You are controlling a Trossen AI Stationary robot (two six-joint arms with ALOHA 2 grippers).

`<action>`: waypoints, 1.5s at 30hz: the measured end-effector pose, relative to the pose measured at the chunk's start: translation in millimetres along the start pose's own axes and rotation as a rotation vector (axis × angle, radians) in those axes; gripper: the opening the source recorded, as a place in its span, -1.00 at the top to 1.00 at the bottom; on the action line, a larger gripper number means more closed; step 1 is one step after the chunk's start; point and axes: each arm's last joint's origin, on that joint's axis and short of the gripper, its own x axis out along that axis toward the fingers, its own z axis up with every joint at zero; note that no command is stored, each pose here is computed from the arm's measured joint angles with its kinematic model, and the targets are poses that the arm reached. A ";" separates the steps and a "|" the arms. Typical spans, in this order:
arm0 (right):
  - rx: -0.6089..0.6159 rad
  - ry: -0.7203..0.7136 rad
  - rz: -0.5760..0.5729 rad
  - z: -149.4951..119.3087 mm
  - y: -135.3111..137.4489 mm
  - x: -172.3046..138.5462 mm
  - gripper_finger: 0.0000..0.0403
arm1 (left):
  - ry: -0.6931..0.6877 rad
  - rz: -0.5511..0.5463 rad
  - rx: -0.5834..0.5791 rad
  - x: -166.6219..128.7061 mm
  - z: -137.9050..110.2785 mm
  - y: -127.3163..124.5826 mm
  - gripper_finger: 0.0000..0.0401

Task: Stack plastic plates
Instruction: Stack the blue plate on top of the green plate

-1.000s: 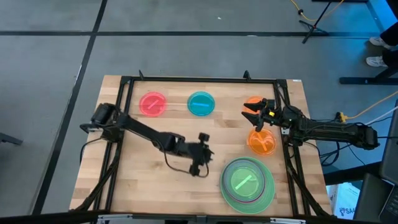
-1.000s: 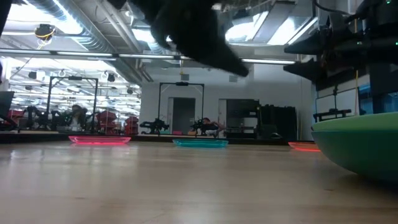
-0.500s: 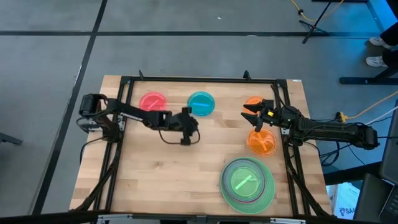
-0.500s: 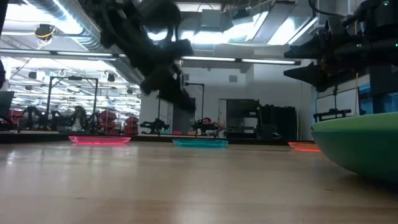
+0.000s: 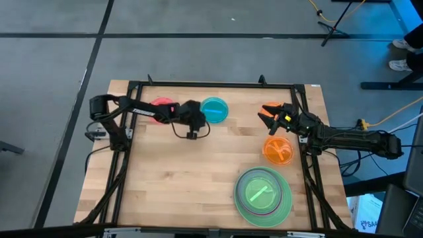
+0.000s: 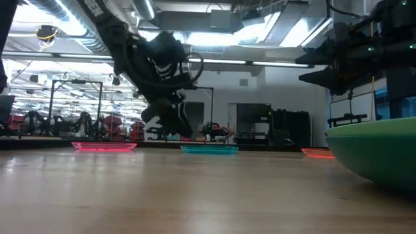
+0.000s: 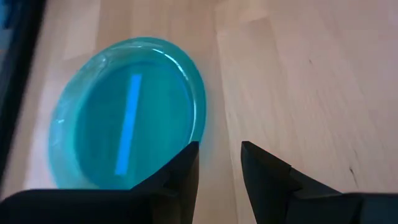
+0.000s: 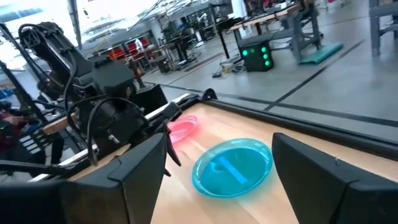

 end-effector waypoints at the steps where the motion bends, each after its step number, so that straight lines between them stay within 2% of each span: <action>1: 0.000 -0.003 -0.008 0.1 -0.2 0.0 -0.40 | -0.011 -0.019 0.004 2.8 -2.4 3.1 0.44; 11: -0.023 -0.024 -0.051 0.9 -1.4 0.0 -0.40 | -0.048 -0.029 0.080 25.6 -19.4 20.0 0.44; 14: -0.026 -0.026 -0.059 1.0 -1.6 0.0 -0.40 | -0.026 0.004 0.086 33.3 -21.5 21.6 0.44; 23: -0.024 -0.005 -0.066 -1.1 -2.4 -0.1 -0.40 | -0.023 -0.020 0.063 49.1 -21.6 24.6 0.46; 27: -0.023 0.014 -0.073 -3.0 -3.2 -0.1 -0.40 | -0.020 -0.023 0.048 49.4 -22.9 26.3 0.57; 36: -0.021 0.020 -0.057 -3.1 -2.7 -0.1 -0.40 | -0.016 -0.029 0.051 49.9 -21.3 22.1 0.96; 45: -0.020 0.004 -0.051 -1.5 -2.1 -0.1 -0.40 | -0.075 -0.043 0.121 43.5 -2.8 3.1 0.99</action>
